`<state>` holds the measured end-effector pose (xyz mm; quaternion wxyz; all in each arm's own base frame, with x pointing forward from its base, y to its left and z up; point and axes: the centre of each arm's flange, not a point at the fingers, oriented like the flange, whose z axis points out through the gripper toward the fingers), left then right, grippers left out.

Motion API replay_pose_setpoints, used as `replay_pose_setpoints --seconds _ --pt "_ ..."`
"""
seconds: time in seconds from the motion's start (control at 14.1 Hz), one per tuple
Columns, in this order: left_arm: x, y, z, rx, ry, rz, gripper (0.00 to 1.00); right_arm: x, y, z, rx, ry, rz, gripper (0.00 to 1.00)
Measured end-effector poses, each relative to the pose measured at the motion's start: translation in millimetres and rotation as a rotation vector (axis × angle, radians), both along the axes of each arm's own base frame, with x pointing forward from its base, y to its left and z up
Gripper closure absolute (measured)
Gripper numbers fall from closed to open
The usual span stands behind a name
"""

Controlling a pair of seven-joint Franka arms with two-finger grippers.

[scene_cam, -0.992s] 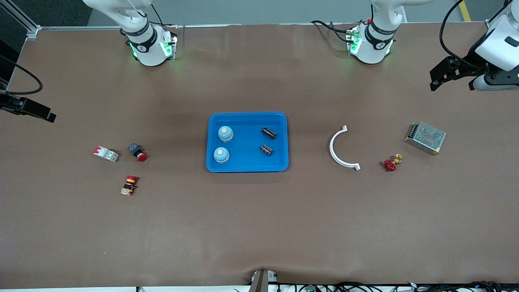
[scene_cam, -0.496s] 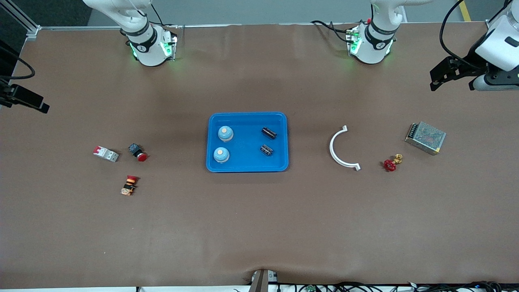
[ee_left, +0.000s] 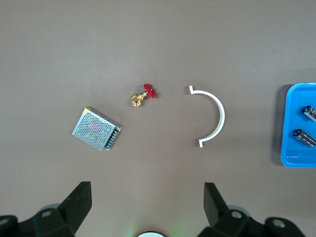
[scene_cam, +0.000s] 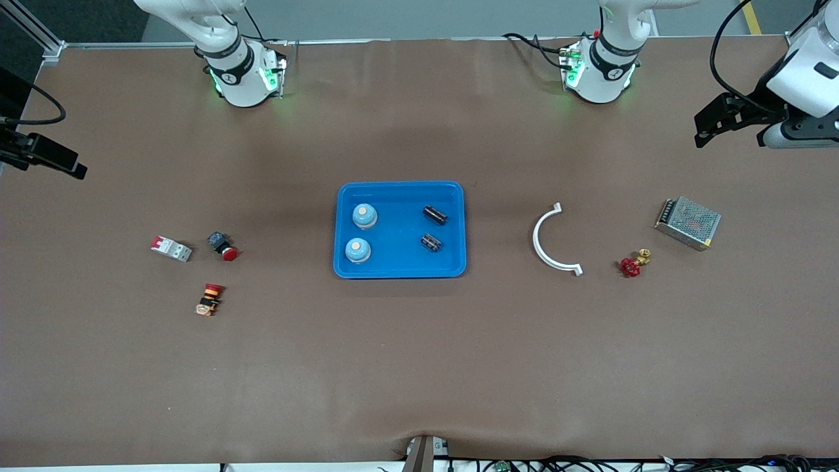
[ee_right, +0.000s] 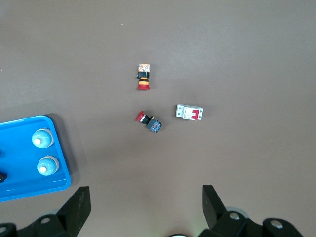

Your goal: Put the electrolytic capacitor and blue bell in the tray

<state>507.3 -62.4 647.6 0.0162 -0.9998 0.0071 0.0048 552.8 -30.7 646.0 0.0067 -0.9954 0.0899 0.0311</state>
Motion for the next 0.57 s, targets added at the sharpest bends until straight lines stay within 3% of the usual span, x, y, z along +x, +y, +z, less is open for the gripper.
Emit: replay_pose_setpoints --seconds 0.57 --pt "-0.6 -0.3 0.4 0.000 -0.001 -0.001 0.00 -3.7 -0.8 -4.0 0.001 -0.005 0.010 0.00"
